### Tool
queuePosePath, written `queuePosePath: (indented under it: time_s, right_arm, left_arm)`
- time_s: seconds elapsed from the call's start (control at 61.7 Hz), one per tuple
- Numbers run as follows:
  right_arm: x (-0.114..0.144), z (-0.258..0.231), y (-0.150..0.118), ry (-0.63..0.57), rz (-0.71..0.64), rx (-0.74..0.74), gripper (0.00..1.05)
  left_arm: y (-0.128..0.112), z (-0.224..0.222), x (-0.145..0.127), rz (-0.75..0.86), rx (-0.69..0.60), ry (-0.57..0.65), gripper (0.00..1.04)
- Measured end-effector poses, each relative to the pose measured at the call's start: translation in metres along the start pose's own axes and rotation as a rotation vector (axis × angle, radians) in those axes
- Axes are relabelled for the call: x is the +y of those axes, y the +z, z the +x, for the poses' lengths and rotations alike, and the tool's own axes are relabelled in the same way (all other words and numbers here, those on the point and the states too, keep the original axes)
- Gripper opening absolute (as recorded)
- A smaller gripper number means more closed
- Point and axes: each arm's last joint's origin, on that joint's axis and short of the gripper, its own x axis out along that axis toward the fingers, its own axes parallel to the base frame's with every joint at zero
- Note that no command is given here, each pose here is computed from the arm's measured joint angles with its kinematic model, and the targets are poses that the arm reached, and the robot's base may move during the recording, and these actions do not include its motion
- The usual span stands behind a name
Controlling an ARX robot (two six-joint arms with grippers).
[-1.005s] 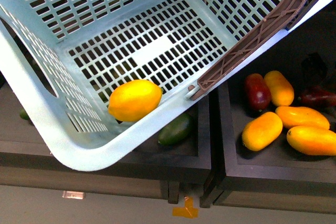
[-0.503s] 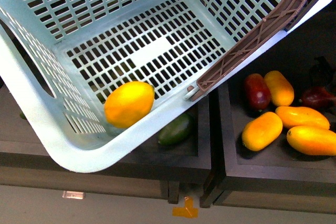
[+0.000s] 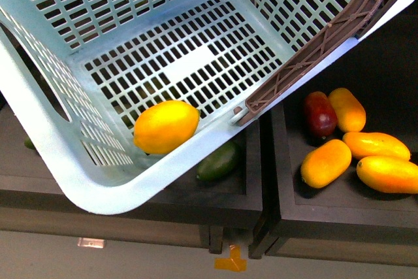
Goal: Pick lemon and mango into basket
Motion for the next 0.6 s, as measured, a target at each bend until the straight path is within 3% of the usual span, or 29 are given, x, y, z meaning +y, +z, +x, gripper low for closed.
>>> queuePosePath:
  time_s: [0.097, 0.243, 0.438, 0.6]
  right_arm:
    - [0.000, -0.068, 0.018, 0.092, 0.022, -0.057, 0.62]
    - [0.007, -0.137, 0.018, 0.188, 0.038, -0.101, 0.62]
    - [0.031, -0.212, -0.005, 0.356, 0.036, -0.147, 0.62]
    - [0.061, -0.246, -0.034, 0.460, -0.009, -0.155, 0.62]
  left_arm:
    - [0.000, 0.000, 0.000, 0.000, 0.000, 0.000, 0.17]
    - [0.000, 0.000, 0.000, 0.000, 0.001, -0.001, 0.17]
    - [0.000, 0.000, 0.000, 0.000, 0.001, 0.000, 0.17]
    - [0.000, 0.000, 0.000, 0.000, 0.001, -0.001, 0.17]
